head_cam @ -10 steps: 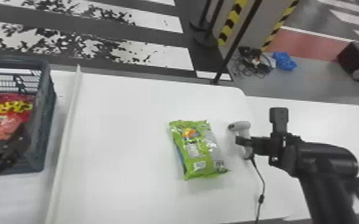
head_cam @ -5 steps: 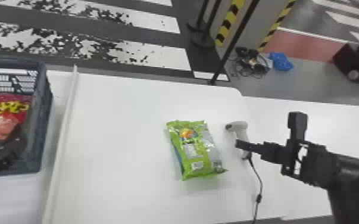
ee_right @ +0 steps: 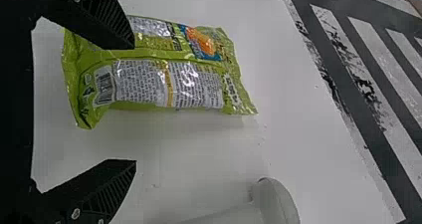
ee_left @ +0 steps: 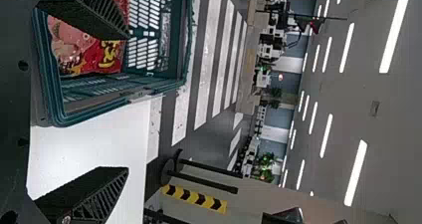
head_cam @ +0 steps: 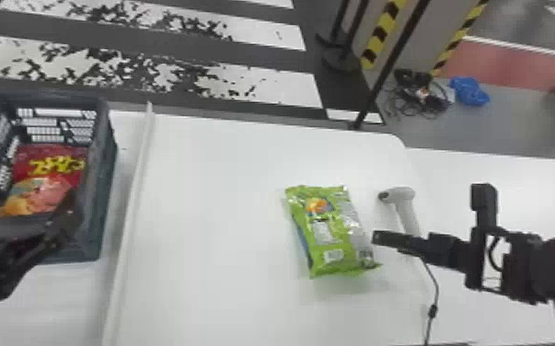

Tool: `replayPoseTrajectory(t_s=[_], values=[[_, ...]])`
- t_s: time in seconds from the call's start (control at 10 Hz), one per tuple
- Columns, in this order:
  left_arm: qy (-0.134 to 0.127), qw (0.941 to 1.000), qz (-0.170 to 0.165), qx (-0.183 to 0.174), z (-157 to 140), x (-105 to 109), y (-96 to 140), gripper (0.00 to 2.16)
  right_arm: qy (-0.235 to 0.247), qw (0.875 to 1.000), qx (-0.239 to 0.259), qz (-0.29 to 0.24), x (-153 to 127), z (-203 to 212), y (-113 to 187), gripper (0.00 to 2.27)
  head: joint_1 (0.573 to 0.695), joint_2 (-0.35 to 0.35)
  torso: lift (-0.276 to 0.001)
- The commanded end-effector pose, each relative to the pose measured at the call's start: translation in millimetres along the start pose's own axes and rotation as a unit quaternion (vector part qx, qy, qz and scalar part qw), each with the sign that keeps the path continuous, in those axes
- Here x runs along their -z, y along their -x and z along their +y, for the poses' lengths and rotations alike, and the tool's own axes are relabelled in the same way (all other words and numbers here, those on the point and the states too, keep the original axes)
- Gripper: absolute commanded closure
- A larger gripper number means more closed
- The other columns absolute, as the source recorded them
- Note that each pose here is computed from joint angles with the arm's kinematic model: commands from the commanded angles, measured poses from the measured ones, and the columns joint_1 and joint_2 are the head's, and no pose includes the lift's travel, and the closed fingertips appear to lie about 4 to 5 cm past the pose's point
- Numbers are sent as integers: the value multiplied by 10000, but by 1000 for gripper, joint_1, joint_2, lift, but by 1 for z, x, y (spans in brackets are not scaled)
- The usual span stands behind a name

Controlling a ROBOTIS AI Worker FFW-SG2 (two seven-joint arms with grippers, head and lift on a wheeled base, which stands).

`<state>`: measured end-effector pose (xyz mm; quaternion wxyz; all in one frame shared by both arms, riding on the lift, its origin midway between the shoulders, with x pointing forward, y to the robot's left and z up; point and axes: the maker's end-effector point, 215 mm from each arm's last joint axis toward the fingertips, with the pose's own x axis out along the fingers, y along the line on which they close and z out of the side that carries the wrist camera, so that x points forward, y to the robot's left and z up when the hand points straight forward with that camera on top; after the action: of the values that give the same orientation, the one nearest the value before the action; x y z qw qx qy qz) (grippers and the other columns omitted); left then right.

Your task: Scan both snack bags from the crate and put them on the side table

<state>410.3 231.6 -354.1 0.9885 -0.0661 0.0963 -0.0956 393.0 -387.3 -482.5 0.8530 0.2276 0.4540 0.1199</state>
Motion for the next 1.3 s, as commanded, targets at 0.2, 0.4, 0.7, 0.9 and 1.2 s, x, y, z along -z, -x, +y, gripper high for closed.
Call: replayPoseTrajectory(t_s=[0.2, 0.4, 0.7, 0.9, 1.2], values=[[-5, 10000, 17, 0, 0, 2, 0, 49, 159, 9986, 98, 497, 16, -9, -32, 140, 695, -210, -87], [-11, 10000, 18, 2, 1, 2, 0, 49, 222, 9978, 21, 625, 21, -4, -40, 134, 695, -201, -87], [-15, 10000, 17, -5, 2, 1, 0, 49, 113, 9969, -397, 663, 18, 14, -46, 228, 695, -174, -87], [-9, 10000, 21, -17, 2, 2, 0, 49, 158, 9957, -419, 813, 23, 14, -51, 1555, 695, -162, -87], [1, 10000, 34, -23, 3, 4, 1, 49, 107, 9947, -704, 742, 17, 23, -46, 2253, 695, -157, -87]])
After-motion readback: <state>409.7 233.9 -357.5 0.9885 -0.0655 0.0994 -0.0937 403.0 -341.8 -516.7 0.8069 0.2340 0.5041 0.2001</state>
